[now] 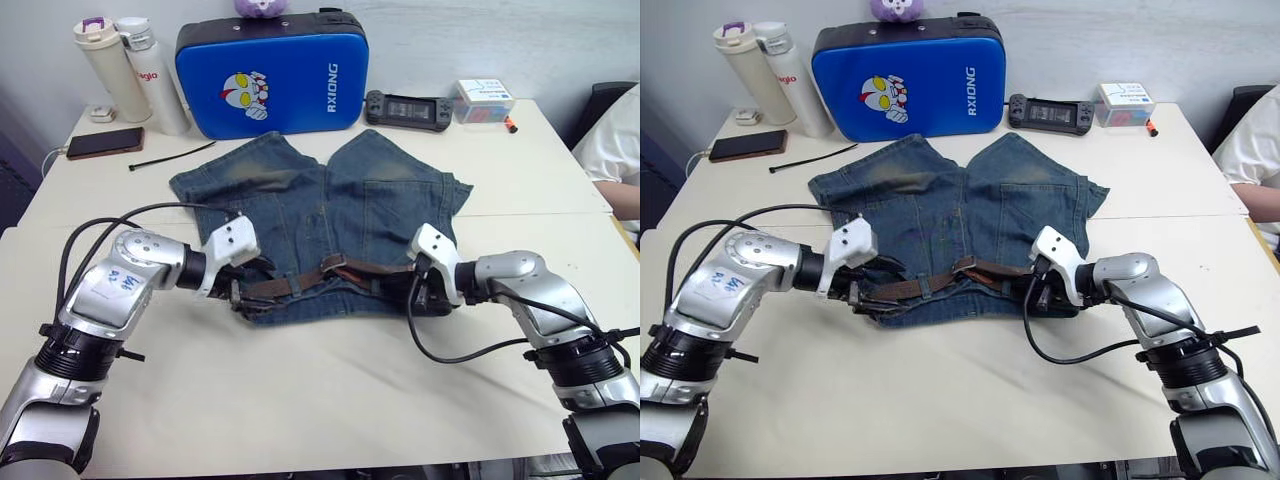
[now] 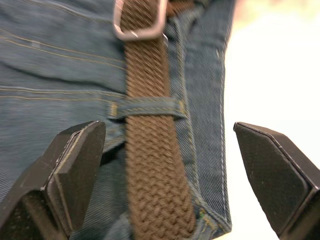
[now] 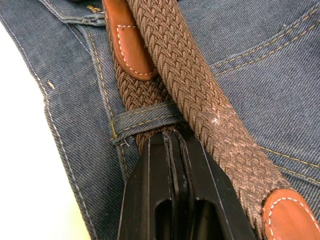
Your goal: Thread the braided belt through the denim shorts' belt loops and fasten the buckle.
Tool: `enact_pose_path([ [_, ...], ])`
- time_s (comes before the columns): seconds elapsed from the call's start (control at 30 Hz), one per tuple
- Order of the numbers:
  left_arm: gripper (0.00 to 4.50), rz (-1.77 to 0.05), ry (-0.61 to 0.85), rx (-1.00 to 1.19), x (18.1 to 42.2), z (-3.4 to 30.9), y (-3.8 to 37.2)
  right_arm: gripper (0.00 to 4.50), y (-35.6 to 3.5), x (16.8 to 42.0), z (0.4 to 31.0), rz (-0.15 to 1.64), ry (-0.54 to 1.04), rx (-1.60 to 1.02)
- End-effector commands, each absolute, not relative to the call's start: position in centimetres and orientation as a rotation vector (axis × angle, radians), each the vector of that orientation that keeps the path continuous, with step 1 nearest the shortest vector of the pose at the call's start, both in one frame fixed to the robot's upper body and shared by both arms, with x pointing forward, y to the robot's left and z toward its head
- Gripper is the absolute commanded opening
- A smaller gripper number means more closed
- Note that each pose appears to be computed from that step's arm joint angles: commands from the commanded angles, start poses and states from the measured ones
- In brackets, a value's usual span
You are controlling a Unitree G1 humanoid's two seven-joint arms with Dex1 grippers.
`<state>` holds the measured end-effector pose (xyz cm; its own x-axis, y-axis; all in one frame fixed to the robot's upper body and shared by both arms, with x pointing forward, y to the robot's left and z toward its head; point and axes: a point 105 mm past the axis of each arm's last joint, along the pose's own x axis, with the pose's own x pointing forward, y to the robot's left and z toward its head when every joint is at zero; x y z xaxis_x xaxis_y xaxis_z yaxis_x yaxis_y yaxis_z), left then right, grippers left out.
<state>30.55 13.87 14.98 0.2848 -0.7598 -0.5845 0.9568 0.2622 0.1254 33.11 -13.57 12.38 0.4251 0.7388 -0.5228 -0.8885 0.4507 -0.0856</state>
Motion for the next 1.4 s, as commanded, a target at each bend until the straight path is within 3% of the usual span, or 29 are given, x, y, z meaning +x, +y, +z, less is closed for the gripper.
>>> enact_pose_path([
  [0.03, 4.5, -1.218, 0.444, 0.599, 30.2, 15.0, 13.9, 0.11, -13.7, 32.8, 11.7, 1.04, 0.463, -0.379],
  [0.1, 4.5, -1.217, 0.457, 0.603, 30.1, 14.6, 14.1, 0.11, -13.6, 32.7, 11.7, 1.04, 0.463, -0.379],
  [0.17, 3.95, -1.21, 0.46, 0.599, 30.1, 14.4, 14.2, 0.0, -13.6, 32.7, 11.7, 1.04, 0.462, -0.381],
  [0.27, 2.86, -1.201, 0.466, 0.588, 30.1, 14.2, 14.3, 0.0, -13.4, 32.5, 11.8, 1.045, 0.457, -0.381],
  [0.37, 1.48, -1.195, 0.47, 0.578, 30.2, 14.1, 14.4, 0.0, -13.3, 32.4, 11.9, 1.051, 0.453, -0.383],
  [0.5, 0.08, -1.187, 0.474, 0.588, 30.4, 13.8, 14.4, 0.0, -13.4, 32.3, 11.9, 1.05, 0.452, -0.388],
  [1.4, 0.08, -1.019, 0.52, 0.705, 30.1, 14.2, 19.8, 0.0, -13.8, 31.5, 10.5, 1.061, 0.505, -0.393],
])
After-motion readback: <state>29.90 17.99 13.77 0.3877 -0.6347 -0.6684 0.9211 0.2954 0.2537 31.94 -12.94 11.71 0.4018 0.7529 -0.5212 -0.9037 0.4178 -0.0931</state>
